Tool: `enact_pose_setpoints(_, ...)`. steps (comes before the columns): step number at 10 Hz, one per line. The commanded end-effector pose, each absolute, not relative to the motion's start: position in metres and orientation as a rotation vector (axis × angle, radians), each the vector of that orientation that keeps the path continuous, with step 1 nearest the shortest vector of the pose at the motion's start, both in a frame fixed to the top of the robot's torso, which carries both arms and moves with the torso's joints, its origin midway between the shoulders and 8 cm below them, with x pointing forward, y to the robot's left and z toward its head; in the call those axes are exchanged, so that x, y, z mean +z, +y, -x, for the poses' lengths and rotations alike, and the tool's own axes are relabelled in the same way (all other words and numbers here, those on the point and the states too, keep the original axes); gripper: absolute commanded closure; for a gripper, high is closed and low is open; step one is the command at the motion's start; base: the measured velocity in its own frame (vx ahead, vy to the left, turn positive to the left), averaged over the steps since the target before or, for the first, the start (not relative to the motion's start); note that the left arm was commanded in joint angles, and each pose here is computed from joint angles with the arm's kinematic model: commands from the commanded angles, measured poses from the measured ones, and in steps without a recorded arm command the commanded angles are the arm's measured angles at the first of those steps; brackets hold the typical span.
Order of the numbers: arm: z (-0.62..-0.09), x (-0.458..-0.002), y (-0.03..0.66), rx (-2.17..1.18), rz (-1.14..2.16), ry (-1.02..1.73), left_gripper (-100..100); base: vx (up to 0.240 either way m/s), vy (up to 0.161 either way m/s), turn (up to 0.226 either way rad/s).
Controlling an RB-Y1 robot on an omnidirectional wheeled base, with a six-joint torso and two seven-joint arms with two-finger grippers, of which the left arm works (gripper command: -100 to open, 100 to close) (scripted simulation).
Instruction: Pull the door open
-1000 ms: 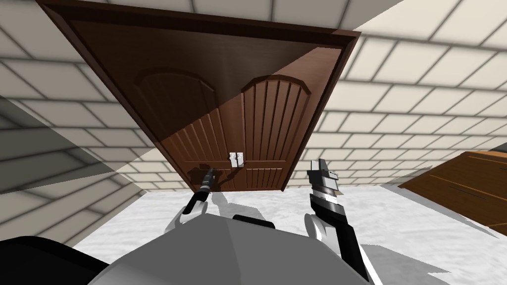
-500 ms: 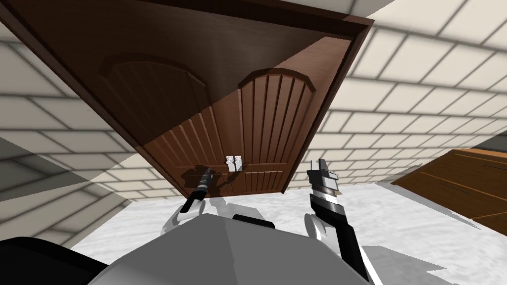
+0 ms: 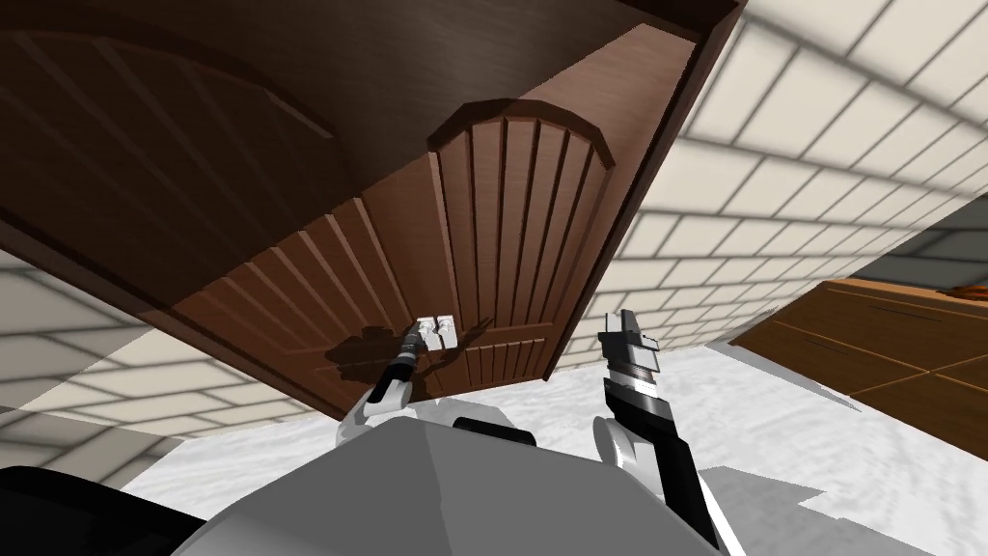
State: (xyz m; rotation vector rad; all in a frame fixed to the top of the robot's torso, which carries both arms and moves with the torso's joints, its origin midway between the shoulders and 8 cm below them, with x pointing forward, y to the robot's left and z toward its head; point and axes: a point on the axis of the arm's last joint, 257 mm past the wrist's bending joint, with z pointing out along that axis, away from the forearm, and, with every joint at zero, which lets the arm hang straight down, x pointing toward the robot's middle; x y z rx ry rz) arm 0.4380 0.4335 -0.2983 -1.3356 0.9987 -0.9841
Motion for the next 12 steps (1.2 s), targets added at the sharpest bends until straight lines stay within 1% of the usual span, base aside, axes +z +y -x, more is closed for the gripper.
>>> enact_pose_setpoints(1,-0.437,-0.299,0.435,-0.98,1.337,0.999,100,-0.01,0.01,0.031)
enact_pose_setpoints(6,-0.437,-0.299,0.435,-0.98,1.337,0.999,100,-0.018,0.007,-0.008)
enact_pose_setpoints(7,-0.423,-0.308,0.452,-0.939,1.357,1.002,100,-0.098,0.039,0.138)
enact_pose_setpoints(9,-0.414,-0.312,0.464,-0.914,1.366,1.002,100,-0.24,0.064,0.082)
enact_pose_setpoints(10,-0.414,-0.308,0.454,-0.934,1.356,1.004,-100,-0.201,-0.022,-0.009)
enact_pose_setpoints(12,-0.416,-0.305,0.443,-0.96,1.346,1.008,-100,-0.21,-0.112,-0.05)
